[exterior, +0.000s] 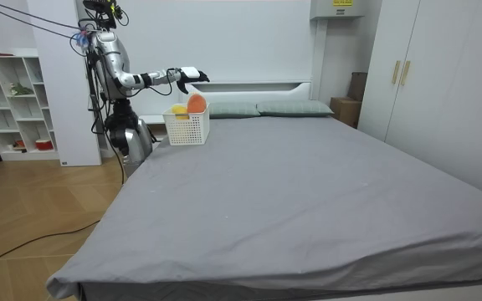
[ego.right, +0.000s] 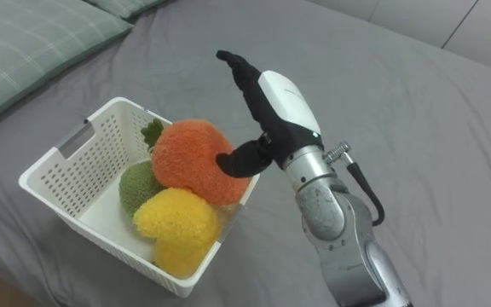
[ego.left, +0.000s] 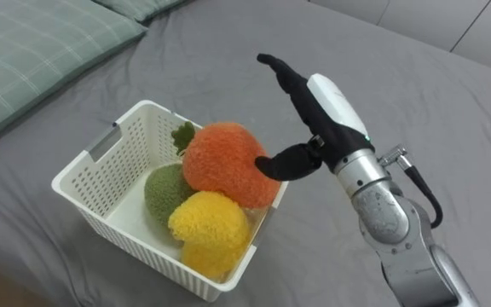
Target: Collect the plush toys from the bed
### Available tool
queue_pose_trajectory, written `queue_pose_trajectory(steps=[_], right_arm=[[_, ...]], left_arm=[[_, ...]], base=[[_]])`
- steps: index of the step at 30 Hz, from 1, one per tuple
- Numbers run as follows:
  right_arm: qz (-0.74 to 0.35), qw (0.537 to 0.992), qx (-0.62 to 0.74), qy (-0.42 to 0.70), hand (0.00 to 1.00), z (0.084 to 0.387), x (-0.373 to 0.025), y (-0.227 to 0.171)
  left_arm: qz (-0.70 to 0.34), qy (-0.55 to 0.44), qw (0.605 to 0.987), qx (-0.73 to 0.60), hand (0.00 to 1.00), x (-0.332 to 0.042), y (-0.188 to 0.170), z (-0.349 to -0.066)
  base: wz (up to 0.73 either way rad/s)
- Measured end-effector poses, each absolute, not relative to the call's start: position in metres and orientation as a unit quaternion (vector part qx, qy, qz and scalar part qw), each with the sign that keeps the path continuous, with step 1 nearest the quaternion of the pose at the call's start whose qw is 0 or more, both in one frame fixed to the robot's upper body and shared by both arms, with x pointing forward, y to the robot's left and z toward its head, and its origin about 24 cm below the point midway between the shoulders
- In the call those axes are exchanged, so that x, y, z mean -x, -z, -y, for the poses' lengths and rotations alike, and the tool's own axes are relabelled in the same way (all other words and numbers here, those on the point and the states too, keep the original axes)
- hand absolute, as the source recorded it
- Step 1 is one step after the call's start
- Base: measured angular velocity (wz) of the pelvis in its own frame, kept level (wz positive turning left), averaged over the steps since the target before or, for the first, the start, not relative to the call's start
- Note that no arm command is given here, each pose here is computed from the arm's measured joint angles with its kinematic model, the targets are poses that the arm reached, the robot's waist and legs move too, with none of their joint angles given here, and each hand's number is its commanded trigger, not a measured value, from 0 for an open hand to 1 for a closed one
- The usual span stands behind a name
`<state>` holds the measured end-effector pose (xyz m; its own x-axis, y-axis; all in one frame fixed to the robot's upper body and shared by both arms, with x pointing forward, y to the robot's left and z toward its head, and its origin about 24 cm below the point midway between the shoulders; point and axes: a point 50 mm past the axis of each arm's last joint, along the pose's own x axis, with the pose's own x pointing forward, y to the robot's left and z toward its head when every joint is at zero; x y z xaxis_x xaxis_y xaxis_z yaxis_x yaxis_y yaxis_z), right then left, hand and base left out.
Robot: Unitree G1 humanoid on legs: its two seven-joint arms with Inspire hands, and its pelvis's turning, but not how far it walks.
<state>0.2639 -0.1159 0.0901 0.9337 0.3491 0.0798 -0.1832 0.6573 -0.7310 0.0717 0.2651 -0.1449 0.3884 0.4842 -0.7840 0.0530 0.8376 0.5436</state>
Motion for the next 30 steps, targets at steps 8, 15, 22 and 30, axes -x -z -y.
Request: queue_pose_trajectory(steps=[8,15,22,30], right_arm=[[0.095,0.906,0.386,-0.149,0.00,0.118,-0.260,-0.084],[0.092,0.914,0.366,-0.148,0.00,0.119,-0.260,-0.083],[0.094,0.940,0.300,-0.135,0.00,0.129,-0.261,-0.087],[0.122,0.970,0.208,0.016,0.00,0.194,-0.260,-0.106]], left_arm=[[-0.539,-0.131,0.795,-0.246,0.00,-0.071,0.145,-0.265],[-0.539,-0.132,0.794,-0.246,0.00,-0.071,0.145,-0.265],[-0.547,-0.140,0.787,-0.247,0.00,-0.063,0.147,-0.265],[-0.558,-0.176,0.775,-0.237,0.00,-0.040,0.149,-0.269]], base=[[0.00],[0.00],[0.00],[-0.17]])
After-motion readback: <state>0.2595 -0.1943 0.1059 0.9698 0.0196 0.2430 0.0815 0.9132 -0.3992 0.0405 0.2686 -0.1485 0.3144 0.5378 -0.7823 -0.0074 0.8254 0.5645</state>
